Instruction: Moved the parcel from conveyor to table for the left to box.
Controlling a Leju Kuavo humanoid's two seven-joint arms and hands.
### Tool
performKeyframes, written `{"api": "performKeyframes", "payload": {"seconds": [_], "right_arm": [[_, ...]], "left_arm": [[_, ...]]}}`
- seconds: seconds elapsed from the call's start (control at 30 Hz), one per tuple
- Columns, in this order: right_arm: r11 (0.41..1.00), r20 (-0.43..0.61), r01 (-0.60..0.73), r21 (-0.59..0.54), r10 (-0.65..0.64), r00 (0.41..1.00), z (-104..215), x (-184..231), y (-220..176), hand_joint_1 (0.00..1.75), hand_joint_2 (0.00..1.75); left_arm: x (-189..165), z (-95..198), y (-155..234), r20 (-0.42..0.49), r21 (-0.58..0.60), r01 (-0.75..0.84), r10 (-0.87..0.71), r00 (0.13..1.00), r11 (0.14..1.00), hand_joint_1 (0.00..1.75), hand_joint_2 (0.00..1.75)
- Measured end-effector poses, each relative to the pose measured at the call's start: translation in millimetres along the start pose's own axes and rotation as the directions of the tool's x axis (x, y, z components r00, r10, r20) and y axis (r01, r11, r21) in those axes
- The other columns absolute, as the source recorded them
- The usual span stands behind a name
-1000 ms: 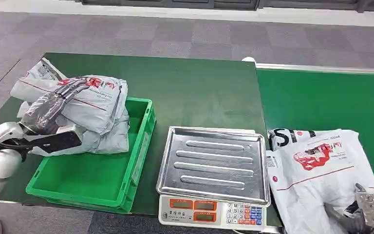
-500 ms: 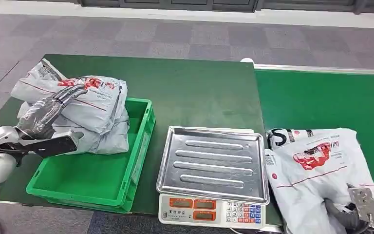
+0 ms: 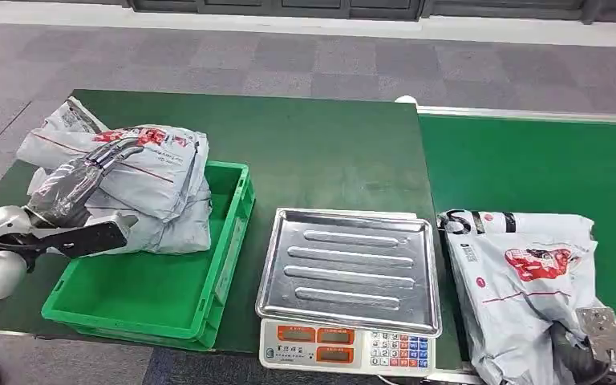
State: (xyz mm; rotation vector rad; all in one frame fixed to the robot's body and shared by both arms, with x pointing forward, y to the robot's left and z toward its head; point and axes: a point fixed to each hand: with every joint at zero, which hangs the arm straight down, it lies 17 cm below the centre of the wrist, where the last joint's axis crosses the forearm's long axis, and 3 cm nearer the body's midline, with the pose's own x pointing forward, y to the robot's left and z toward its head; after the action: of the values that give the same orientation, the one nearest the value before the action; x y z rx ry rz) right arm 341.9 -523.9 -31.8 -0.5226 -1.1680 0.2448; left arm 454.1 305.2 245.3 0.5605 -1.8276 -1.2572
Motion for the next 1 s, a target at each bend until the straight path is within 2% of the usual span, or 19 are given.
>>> {"api": "performKeyframes", "payload": {"seconds": [0.77,1.0], "right_arm": [[1.0,0.009,0.004,-0.003,-0.004,1.0,-1,3,-1,1.75,1.75],[0.999,0.105,0.006,-0.041,-0.001,0.994,-2,33,-7,1.75,1.75]], "left_arm": [[1,-2,-1,-0.002,0.004,-0.002,0.002,1.0,1.0,0.0,1.75],[7,3,-9,0.007,-0.006,-0.002,0.002,1.0,1.0,0.0,1.75]]}}
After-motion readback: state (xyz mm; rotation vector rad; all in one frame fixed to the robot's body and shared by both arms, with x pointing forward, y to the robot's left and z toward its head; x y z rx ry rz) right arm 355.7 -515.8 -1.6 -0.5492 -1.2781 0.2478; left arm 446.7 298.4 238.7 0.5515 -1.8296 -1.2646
